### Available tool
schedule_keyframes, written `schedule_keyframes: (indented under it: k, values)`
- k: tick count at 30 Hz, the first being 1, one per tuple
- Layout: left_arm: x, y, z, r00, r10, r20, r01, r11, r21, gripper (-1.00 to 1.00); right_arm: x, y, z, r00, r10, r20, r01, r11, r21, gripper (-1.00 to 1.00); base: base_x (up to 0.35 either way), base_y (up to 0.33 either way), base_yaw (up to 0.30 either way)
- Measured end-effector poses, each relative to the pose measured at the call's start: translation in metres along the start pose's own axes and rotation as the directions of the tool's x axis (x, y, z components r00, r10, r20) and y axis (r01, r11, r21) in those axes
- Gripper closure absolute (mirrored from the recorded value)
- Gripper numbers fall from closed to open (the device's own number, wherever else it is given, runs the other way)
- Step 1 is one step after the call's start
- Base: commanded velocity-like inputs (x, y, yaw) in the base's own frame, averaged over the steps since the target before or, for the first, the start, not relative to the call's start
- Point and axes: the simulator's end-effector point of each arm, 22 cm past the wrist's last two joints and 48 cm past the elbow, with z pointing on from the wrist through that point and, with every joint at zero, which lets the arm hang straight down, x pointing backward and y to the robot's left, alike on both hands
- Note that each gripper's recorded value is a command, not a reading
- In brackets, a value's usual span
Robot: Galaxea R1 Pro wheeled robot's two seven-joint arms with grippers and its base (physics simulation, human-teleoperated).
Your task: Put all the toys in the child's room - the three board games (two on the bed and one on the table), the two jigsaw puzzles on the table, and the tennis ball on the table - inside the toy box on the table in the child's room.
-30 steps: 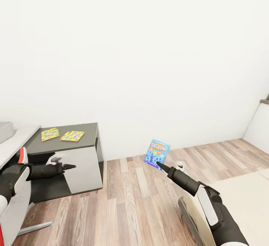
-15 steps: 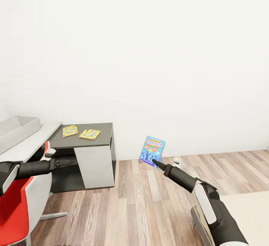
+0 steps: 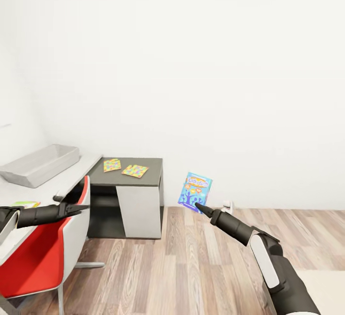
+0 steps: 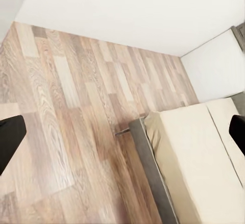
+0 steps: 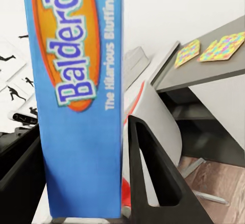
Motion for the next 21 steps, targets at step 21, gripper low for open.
schedule_keyframes:
  k: [21]
  values:
    - [-0.006,-0.023,-0.010,1.000,0.011,0.007,-0.012,1.000,0.015,-1.00,-0.007,0.018,-0.004,0.999,-0.035,-0.019,0.035,0.999,0.015,1.00,0.000,0.000,0.266]
